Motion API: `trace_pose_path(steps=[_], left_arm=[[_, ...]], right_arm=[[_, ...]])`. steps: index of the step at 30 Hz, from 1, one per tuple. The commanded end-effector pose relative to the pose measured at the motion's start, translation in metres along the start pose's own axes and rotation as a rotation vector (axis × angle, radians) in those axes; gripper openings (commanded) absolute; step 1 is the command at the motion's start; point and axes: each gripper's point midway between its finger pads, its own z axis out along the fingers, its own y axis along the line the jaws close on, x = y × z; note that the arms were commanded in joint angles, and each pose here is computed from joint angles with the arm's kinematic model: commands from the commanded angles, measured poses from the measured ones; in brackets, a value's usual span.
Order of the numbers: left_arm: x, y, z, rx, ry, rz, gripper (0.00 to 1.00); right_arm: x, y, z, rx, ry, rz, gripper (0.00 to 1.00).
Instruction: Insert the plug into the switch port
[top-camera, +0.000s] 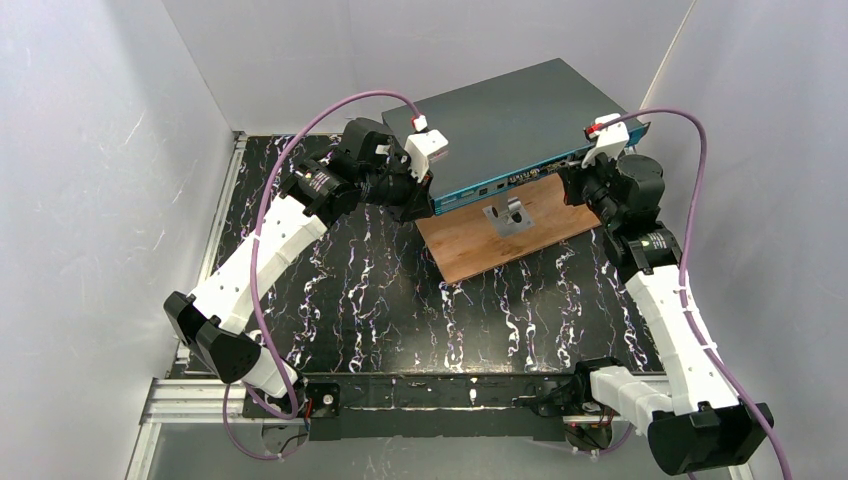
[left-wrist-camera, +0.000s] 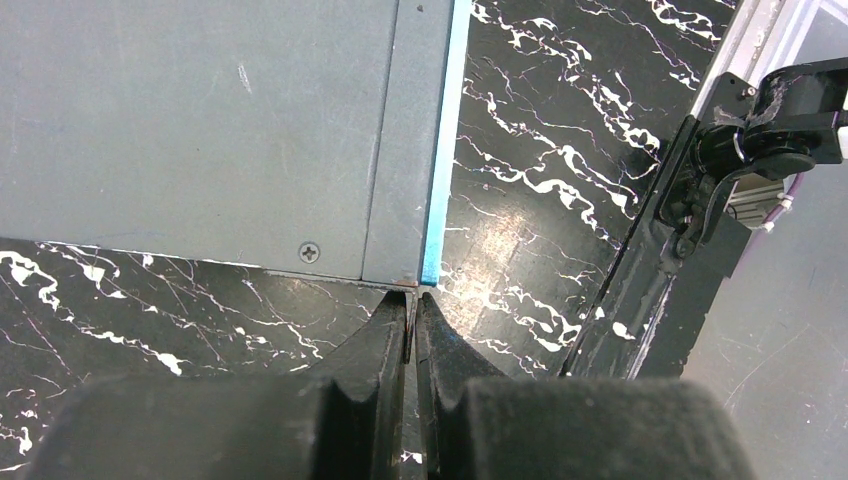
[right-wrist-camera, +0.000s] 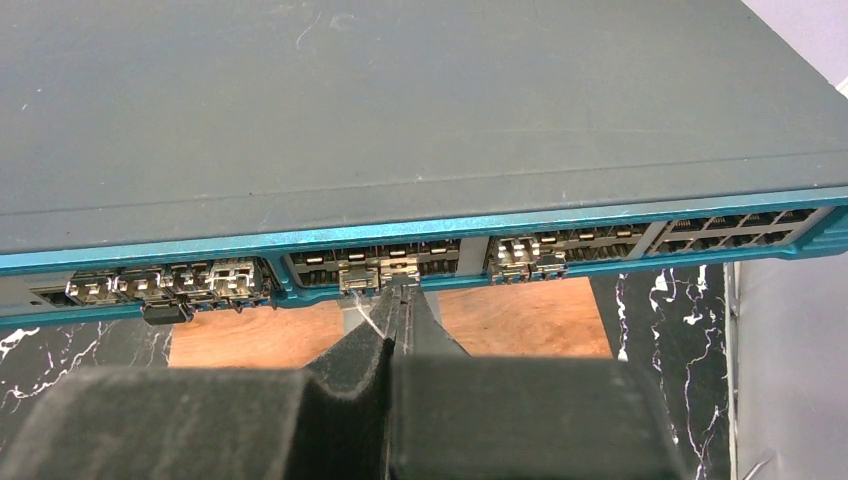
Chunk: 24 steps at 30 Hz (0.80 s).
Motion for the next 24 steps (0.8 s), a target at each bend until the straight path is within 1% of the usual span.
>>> trace_pose_path(steps=[1,14,17,21,22,23,24], left_arm=[[-0.015,-0.008,-0.014,0.019,-0.048,0.023,0.0],[-0.007,-0.013,-0.016,0.042,-0.036,0.029,0.0],[-0.005,-0.012,-0.017,0.036,-0.034,0.029,0.0],[-0.004,-0.006,-0.017,-0.001,-0.029,0.021,0.0],[-0.003,-0.003,-0.017,-0.021,-0.026,0.018,0.01],[-0.003,-0.001,-0.017,-0.031,-0.026,0.016,0.07],[-0.003,0.0,-0.018,-0.039,-0.028,0.012,0.14]], right_arm=[[-0.017,0.004,0.008,-0.022,-0.077,0.014,0.01],[-0.016,0.012,0.02,-0.046,-0.151,0.156,0.01],[-0.014,0.011,0.02,-0.042,-0.14,0.159,0.01],[-0.03,0.001,0.003,0.013,-0.168,0.125,0.01],[-0.028,-0.002,-0.002,0.033,-0.152,0.117,0.02],[-0.03,-0.003,-0.009,0.044,-0.154,0.109,0.04],[-0.031,-0.009,-0.015,0.081,-0.156,0.104,0.06]])
